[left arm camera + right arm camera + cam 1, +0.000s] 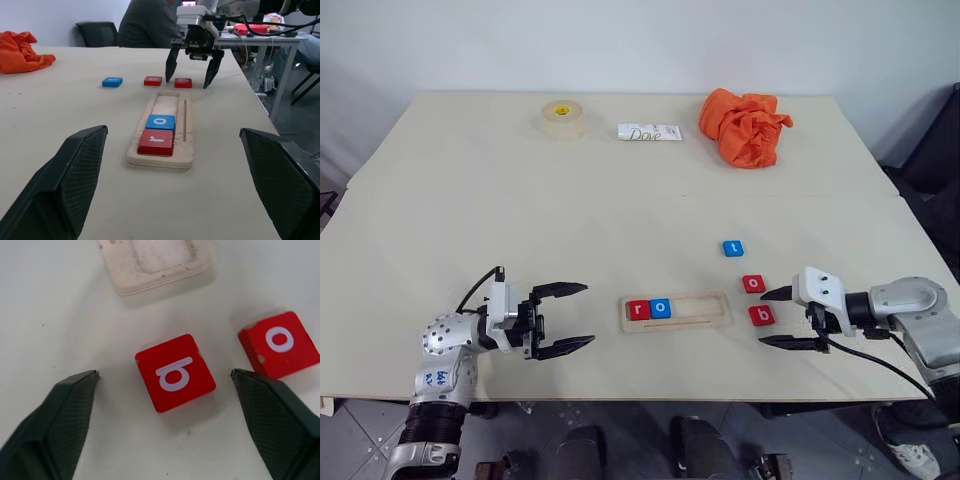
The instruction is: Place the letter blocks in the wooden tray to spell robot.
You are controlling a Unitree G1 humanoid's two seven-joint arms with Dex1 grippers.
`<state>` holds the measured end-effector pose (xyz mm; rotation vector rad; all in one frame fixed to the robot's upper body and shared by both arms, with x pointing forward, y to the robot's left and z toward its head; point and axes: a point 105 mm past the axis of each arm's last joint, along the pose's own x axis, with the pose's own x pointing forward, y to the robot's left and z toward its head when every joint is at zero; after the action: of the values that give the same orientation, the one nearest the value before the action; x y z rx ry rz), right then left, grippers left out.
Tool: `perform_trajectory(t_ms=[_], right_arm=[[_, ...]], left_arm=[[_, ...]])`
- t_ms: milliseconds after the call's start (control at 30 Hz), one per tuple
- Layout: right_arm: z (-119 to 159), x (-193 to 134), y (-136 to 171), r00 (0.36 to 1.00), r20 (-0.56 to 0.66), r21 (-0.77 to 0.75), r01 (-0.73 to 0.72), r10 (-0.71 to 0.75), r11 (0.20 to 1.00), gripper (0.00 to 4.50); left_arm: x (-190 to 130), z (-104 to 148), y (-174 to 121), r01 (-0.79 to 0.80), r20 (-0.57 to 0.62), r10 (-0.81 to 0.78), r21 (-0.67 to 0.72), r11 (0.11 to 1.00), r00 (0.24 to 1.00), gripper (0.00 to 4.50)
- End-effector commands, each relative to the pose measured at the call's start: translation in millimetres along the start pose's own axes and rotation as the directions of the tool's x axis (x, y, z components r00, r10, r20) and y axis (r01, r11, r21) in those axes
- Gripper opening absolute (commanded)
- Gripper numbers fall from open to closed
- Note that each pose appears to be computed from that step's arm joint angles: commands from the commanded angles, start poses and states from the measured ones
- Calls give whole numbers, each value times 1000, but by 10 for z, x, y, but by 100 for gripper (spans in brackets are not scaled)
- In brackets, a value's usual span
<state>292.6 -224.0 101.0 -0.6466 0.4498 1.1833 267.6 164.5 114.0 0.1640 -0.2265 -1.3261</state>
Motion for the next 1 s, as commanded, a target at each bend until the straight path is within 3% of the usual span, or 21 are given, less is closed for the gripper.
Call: perform_trajectory(t_ms=[33, 200, 233, 467, 633, 1000], right_arm=[[-102, 47, 47, 999, -30, 9, -34, 34, 999, 317], [-35, 17, -51, 1000, -13, -7, 4, -4, 1000, 155], [-14, 2, -58, 1000, -14, -10, 8, -8, 1000, 146], [432, -105, -56, 999, 49, -38, -2, 4, 999, 146], [786, -7, -29, 998, 42, -62, -49, 52, 997, 146], [988, 469, -22, 991, -34, -149, -132, 129, 980, 146]], left_arm=[[-35, 83, 2, -9, 3, 8, 34, 999, 1000, 450], [-59, 87, 27, -20, -4, 21, 39, 999, 1000, 450], [-59, 87, 31, -22, -4, 22, 41, 999, 1000, 450], [-65, 80, 66, -26, -5, 26, 42, 999, 1000, 450], [-64, 71, 80, -26, -5, 26, 44, 999, 1000, 450], [-62, 73, 46, -32, 2, 32, 56, 998, 999, 450]])
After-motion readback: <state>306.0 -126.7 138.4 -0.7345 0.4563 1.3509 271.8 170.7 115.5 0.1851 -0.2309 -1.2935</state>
